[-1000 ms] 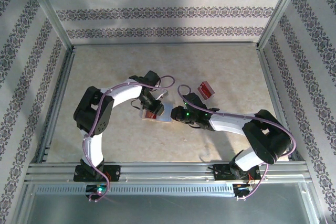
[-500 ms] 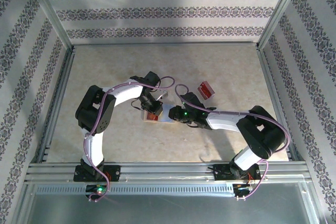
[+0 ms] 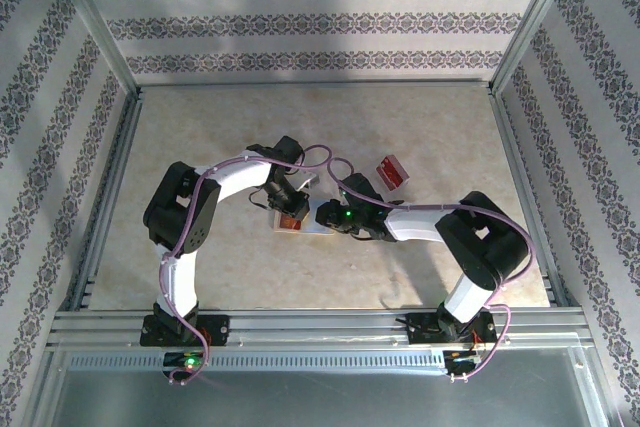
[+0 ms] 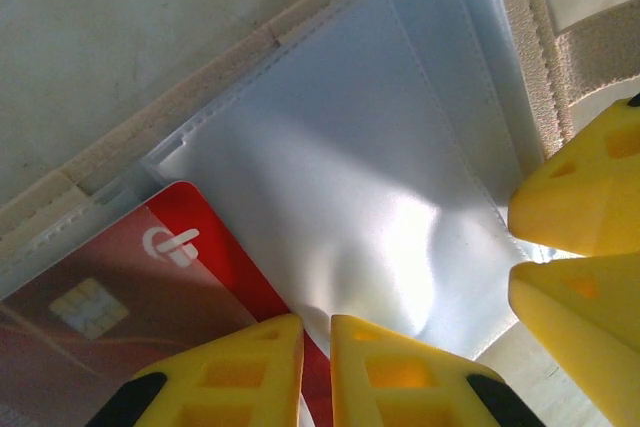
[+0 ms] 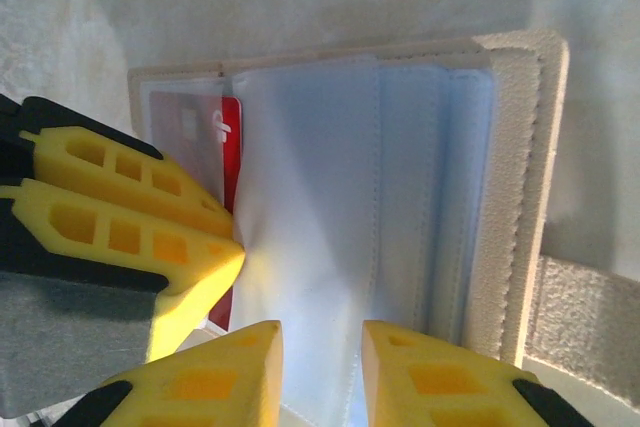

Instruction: Put the credit cards into the card holder

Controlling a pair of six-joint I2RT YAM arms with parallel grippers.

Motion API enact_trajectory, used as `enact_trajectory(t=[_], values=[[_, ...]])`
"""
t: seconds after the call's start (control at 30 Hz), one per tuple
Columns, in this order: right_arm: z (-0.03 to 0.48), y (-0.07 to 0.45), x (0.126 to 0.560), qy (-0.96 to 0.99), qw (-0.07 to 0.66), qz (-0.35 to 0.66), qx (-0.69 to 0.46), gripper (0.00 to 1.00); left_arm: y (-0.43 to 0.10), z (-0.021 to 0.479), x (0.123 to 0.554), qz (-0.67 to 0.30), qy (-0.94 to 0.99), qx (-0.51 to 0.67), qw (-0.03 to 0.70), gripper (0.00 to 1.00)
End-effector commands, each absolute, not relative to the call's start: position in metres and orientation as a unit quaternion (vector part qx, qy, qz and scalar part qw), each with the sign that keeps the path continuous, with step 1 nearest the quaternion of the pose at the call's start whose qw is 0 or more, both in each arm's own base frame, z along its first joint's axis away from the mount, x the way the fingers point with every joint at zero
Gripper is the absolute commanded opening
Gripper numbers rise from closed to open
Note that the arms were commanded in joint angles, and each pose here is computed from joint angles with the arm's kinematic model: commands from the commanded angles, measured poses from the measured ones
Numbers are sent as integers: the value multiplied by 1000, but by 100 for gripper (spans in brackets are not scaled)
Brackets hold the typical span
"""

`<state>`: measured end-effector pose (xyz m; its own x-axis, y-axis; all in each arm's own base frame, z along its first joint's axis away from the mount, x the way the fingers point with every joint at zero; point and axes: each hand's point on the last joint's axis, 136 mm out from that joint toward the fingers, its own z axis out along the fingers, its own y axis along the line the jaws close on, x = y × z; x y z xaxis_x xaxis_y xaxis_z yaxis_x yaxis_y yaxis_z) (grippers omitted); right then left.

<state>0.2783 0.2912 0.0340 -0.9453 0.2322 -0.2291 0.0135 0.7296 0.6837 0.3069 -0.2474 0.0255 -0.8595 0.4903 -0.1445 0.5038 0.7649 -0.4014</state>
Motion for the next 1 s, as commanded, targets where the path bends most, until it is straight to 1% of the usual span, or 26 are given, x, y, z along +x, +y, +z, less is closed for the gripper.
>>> enact_trajectory(t=[0.0,0.1,0.37,0.47,0.63,0.8,0.97], values=[[37,291,284,913,155,369,76,28,-239,14,298,-217,943,252,-13,15],[39,293,282,911,152,376,76,28,-239,15,299,-215,944,251,-13,15],[47,304,287,896,163,407,78,24,-238,21,302,-216,946,242,-7,16],[46,307,288,895,163,409,74,24,-238,32,306,-221,945,241,10,19],[38,306,285,898,154,403,82,26,-231,43,316,-221,947,232,26,19],[32,301,279,905,142,390,89,27,-229,35,313,-226,947,226,16,19],[32,297,274,907,147,383,93,28,-229,25,312,-226,949,221,3,19]])
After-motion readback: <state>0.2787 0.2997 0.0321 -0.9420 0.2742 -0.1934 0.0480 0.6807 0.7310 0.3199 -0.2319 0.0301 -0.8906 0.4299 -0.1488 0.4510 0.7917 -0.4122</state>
